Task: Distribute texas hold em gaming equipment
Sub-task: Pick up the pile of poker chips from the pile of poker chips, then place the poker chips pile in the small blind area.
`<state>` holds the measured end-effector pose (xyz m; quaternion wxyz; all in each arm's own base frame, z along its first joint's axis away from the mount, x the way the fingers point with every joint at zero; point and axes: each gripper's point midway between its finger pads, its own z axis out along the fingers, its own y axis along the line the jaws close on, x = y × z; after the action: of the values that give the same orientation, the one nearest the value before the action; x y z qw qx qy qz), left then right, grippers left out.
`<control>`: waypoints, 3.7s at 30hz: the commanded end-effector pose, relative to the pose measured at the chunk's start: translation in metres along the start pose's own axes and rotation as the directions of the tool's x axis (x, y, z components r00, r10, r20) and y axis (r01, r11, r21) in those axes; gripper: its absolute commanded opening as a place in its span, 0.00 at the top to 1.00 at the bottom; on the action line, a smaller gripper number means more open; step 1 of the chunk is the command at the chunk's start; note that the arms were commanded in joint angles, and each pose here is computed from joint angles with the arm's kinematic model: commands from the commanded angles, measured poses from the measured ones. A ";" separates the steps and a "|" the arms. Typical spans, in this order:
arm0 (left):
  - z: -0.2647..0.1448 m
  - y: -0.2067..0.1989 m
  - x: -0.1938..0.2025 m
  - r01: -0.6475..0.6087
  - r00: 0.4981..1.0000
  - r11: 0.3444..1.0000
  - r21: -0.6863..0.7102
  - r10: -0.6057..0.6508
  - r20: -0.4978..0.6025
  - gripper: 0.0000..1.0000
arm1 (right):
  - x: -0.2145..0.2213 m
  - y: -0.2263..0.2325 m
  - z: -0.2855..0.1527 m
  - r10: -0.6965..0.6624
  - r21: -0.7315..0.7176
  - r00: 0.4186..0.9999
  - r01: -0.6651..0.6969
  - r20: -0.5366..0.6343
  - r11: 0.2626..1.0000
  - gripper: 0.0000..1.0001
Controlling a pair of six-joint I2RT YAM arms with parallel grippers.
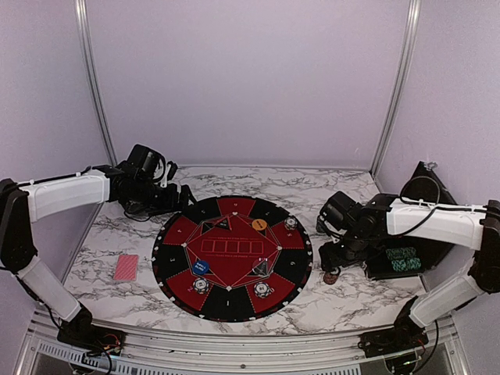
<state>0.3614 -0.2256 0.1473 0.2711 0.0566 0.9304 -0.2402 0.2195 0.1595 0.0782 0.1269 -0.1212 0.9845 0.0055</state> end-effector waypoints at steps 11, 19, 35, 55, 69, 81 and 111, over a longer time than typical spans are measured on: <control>-0.003 0.000 -0.004 -0.008 1.000 1.000 -0.006 0.008 0.005 0.01 | 0.003 -0.003 0.013 0.010 -0.004 1.000 -0.010 -0.013 1.000 0.36; -0.002 0.001 -0.003 -0.005 1.000 1.000 -0.007 0.005 0.003 0.01 | 0.003 -0.003 0.018 0.003 0.003 1.000 -0.003 -0.026 1.000 0.45; -0.002 0.003 -0.002 -0.001 1.000 1.000 -0.009 0.001 -0.001 0.01 | 0.008 -0.004 0.024 0.001 0.014 0.999 -0.001 -0.040 1.000 0.46; 0.000 0.004 -0.001 0.002 1.000 1.000 -0.010 -0.002 -0.004 0.01 | 0.007 -0.005 0.028 -0.002 0.023 0.999 0.003 -0.045 1.000 0.51; -0.002 0.003 -0.002 0.001 1.000 1.000 -0.006 -0.001 0.001 0.01 | -0.004 -0.005 0.015 0.004 0.026 1.000 -0.003 -0.016 1.000 0.61; -0.002 0.002 -0.001 0.000 1.000 1.000 -0.002 0.000 0.000 0.01 | -0.014 -0.002 0.002 0.009 0.021 1.000 -0.009 0.009 1.000 0.62; -0.050 0.057 0.012 0.175 0.982 0.983 -0.056 -0.171 0.073 0.01 | -0.097 0.220 -0.022 -0.383 -0.057 0.910 0.395 0.158 0.917 0.64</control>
<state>0.3449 -0.1735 0.1543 0.2787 -0.0103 0.9266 -0.2523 0.2565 0.3622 0.1101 0.1759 -0.2831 0.9423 0.0308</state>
